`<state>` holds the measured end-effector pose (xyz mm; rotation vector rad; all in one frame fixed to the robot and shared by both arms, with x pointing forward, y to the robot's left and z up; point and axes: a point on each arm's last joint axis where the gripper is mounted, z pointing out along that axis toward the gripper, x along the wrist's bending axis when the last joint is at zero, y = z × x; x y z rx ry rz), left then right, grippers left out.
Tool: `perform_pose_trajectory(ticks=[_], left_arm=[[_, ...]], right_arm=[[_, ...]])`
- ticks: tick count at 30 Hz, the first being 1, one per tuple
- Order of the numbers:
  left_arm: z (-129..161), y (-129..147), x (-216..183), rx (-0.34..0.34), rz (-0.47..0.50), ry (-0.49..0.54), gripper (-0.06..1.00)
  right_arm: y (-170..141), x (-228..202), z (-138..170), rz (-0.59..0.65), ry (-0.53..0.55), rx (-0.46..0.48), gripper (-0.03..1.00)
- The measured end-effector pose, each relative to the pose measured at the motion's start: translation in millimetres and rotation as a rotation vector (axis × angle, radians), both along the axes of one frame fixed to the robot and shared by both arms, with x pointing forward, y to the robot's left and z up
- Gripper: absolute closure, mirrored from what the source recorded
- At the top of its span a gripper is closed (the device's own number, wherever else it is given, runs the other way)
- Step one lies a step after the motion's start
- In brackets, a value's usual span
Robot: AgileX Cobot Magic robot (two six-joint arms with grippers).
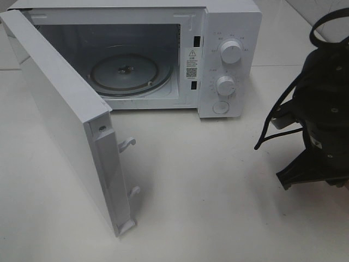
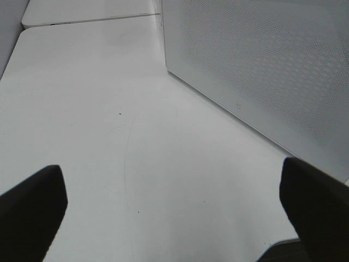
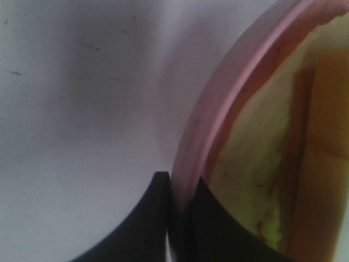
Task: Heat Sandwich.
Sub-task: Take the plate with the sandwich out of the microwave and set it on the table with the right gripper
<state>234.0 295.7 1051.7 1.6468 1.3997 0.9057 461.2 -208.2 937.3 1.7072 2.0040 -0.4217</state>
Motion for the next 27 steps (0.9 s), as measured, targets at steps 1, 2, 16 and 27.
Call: perform_pose_trajectory(ticks=[1, 2, 16, 27], left_arm=[[0, 0, 0, 0.0, 0.0, 0.0, -0.04], [0, 0, 0, 0.0, 0.0, 0.0, -0.04], [0, 0, 0, 0.0, 0.0, 0.0, -0.04], [0, 0, 0, 0.0, 0.0, 0.0, -0.04]], right_arm=[[1, 1, -2, -0.002, -0.001, 0.004, 0.9], [1, 1, -2, -0.002, -0.001, 0.004, 0.9], [8, 12, -45, -0.029, 0.014, -0.004, 0.9], [2, 21, -67, -0.051, 0.018, 0.01, 0.89]])
